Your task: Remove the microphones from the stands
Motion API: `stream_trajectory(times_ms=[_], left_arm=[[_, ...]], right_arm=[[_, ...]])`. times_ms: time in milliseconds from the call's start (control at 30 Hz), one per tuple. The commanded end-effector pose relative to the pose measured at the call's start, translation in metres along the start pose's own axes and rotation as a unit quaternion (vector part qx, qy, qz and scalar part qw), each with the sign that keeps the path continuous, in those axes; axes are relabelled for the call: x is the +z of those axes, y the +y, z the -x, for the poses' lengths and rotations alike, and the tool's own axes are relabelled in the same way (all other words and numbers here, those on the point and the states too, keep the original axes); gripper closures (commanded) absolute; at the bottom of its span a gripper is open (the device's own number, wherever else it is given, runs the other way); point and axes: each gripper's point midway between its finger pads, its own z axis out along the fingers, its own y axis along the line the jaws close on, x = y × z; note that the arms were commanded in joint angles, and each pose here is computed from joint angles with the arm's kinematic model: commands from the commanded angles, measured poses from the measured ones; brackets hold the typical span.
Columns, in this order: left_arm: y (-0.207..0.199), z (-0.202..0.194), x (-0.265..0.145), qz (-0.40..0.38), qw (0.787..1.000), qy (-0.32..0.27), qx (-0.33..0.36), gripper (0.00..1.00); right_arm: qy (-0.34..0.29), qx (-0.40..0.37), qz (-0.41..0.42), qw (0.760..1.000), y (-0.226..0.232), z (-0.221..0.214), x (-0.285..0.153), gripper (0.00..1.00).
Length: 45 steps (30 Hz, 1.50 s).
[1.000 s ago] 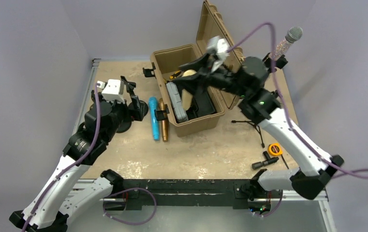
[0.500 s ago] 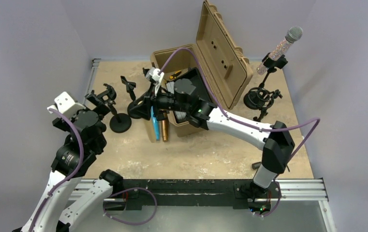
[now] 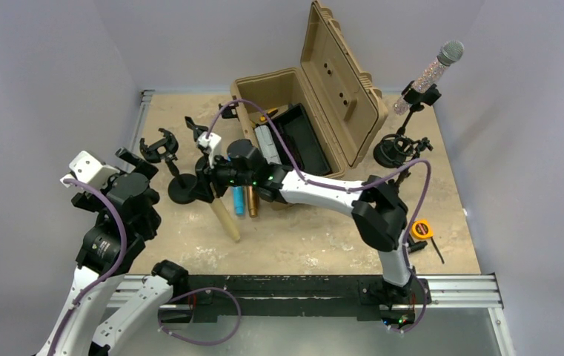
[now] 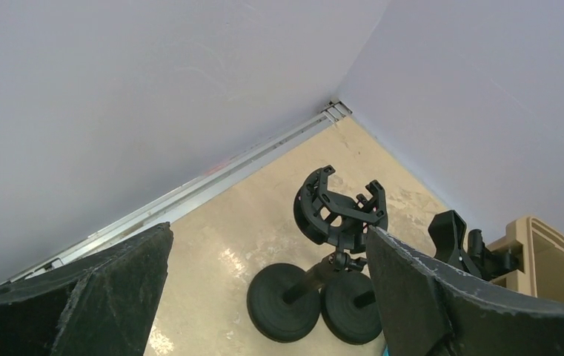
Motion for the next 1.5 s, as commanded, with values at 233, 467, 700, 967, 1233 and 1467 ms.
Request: stream_trajectory(times_ms=[233, 467, 700, 967, 1233, 1467], left_arm=[[-0.017, 0.002, -0.002, -0.046, 0.999, 0.009, -0.006, 0.00], [-0.028, -0.004, -0.003, -0.074, 0.997, 0.024, 0.000, 0.00], [-0.042, -0.011, -0.005, -0.105, 0.994, 0.039, 0.011, 0.00], [-0.049, -0.016, -0.006, -0.121, 0.991, 0.048, 0.018, 0.00], [-0.054, -0.019, -0.007, -0.132, 0.990, 0.054, 0.021, 0.00], [-0.055, -0.019, -0.007, -0.133, 0.989, 0.056, 0.022, 0.00]], right_arm=[[0.010, -0.034, -0.113, 0.993, -0.048, -0.021, 0.036, 1.00], [-0.007, -0.040, -0.133, 0.990, -0.067, -0.029, 0.059, 1.00], [-0.016, -0.023, -0.161, 0.987, -0.079, -0.045, 0.071, 1.00], [-0.009, -0.025, -0.168, 0.985, -0.080, -0.062, 0.079, 0.91], [0.006, -0.032, -0.173, 0.984, -0.081, -0.080, 0.089, 0.81], [0.019, -0.044, -0.217, 0.975, -0.104, -0.098, 0.091, 0.70]])
